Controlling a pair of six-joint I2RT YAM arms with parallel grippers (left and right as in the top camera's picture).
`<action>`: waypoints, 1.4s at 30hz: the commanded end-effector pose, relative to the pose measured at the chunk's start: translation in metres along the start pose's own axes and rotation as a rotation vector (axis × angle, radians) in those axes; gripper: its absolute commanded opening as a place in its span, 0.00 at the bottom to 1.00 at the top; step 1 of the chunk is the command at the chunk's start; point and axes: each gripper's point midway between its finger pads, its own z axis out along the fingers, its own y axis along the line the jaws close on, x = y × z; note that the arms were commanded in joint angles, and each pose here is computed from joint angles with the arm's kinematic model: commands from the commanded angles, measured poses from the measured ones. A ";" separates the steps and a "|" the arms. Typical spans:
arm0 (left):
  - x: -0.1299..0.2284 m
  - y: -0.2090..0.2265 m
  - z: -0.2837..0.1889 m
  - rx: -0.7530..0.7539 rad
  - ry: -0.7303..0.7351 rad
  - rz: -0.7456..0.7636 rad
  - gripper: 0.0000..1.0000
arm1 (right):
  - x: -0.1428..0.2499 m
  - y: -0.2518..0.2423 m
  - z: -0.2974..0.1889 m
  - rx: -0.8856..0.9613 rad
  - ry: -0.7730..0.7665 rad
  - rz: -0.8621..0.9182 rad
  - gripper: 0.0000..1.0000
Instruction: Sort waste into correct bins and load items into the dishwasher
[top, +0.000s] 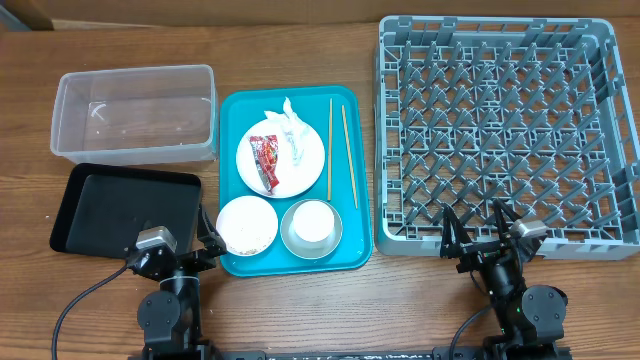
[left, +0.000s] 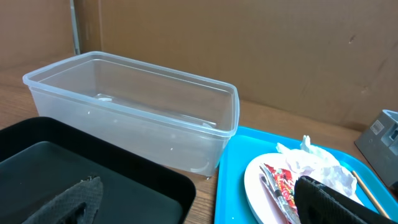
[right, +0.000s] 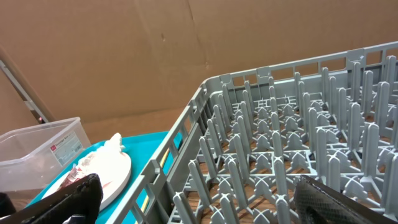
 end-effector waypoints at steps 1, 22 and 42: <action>0.000 0.001 0.000 -0.005 -0.005 0.011 1.00 | 0.001 -0.003 0.000 0.012 -0.007 0.001 1.00; 0.000 0.001 0.000 -0.005 -0.005 0.011 1.00 | 0.001 -0.003 0.000 0.012 -0.008 0.001 1.00; -0.001 -0.029 -0.003 0.169 0.004 0.010 1.00 | 0.000 -0.002 0.000 0.005 -0.010 0.012 1.00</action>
